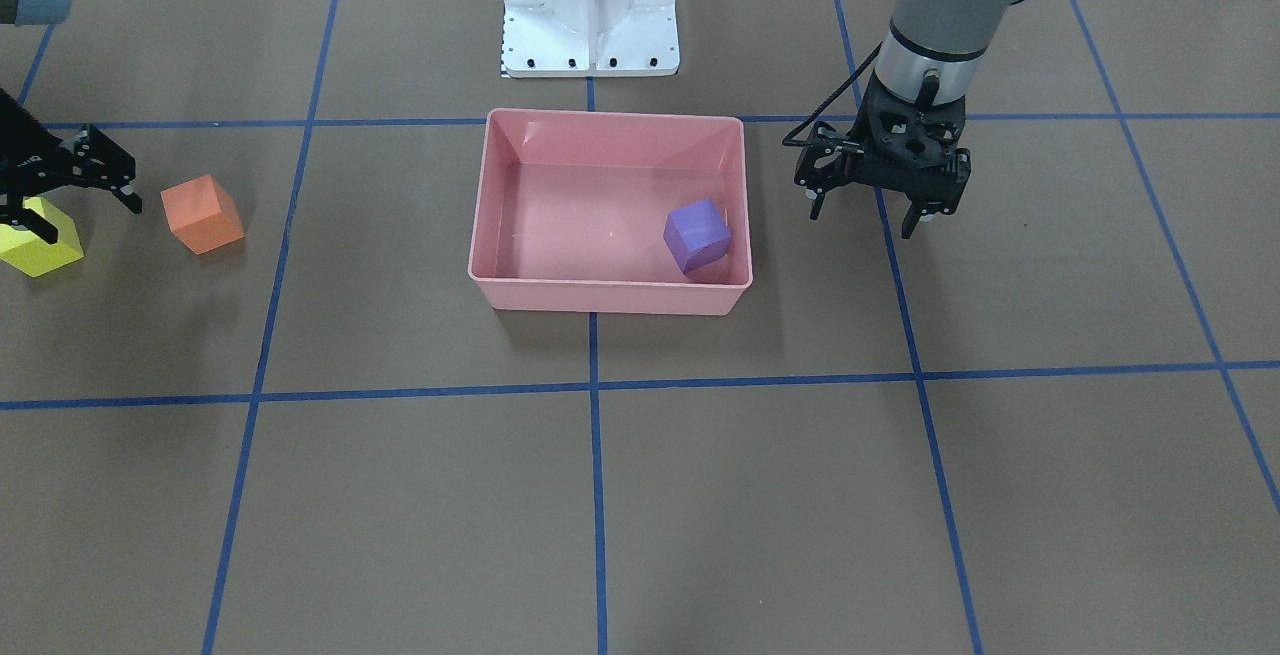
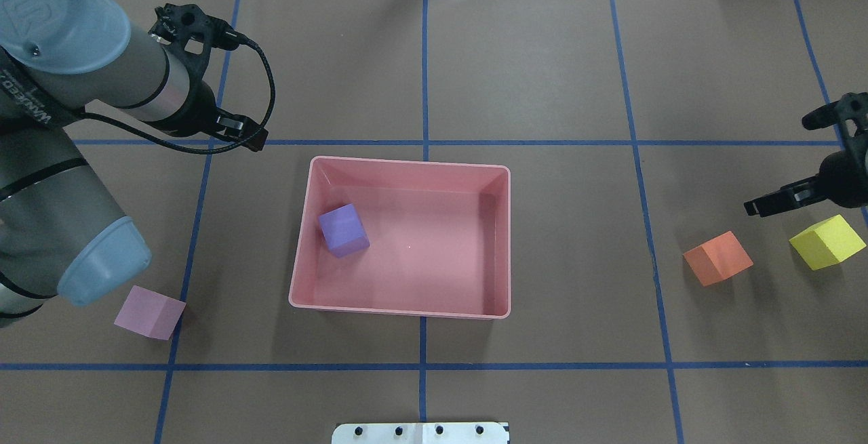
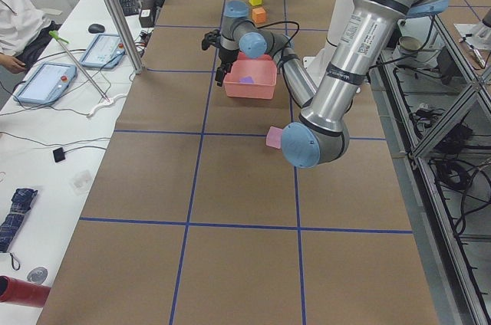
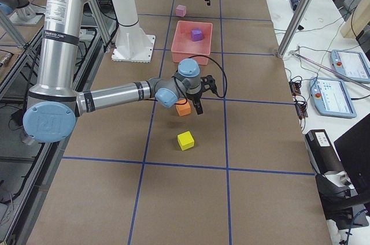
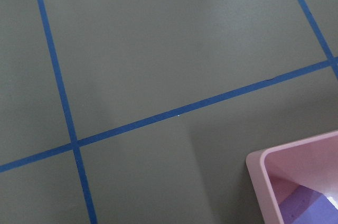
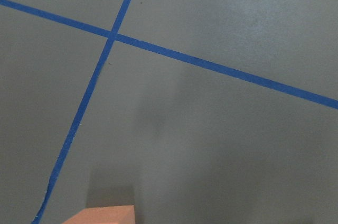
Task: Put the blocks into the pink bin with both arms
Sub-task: 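Withdraw the left gripper while the right gripper descends onto the orange cube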
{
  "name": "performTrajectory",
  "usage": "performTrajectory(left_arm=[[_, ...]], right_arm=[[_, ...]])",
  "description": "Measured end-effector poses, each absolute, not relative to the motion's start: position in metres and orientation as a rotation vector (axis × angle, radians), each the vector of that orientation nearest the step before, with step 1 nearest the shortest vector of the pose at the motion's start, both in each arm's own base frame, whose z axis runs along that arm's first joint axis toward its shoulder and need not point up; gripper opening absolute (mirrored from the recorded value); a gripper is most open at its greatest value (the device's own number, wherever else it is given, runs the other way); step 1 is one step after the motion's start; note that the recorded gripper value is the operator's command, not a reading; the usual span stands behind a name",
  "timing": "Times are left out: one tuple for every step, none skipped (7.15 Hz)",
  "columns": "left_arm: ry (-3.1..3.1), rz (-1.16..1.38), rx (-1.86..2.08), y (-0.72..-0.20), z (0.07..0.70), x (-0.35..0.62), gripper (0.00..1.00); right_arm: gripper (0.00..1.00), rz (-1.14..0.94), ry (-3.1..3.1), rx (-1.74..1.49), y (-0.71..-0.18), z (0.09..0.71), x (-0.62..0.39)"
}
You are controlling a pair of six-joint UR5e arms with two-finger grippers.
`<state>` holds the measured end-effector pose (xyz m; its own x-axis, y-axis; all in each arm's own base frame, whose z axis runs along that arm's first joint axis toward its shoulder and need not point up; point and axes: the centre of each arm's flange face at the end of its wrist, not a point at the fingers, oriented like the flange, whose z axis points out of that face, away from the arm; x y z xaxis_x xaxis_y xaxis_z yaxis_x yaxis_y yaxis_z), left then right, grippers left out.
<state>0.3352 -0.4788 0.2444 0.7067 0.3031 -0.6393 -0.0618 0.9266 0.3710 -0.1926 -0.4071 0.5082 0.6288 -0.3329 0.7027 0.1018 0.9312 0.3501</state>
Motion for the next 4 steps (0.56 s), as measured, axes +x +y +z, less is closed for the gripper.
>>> performTrajectory(left_arm=[[0.763, 0.207, 0.337, -0.479, 0.244, 0.335, 1.0], [0.763, 0.206, 0.337, -0.479, 0.244, 0.335, 1.0], [0.763, 0.206, 0.337, -0.479, 0.244, 0.335, 1.0], [0.764, 0.205, 0.337, -0.479, 0.244, 0.335, 1.0]], right_arm=[[1.0, -0.251, -0.856, 0.293, -0.393, 0.5, -0.218], [1.0, -0.25, -0.857, 0.301, -0.379, 0.499, -0.237], [1.0, -0.254, -0.849, 0.309, -0.367, 0.501, -0.25], [1.0, -0.26, -0.833, 0.308, -0.358, 0.507, -0.257]])
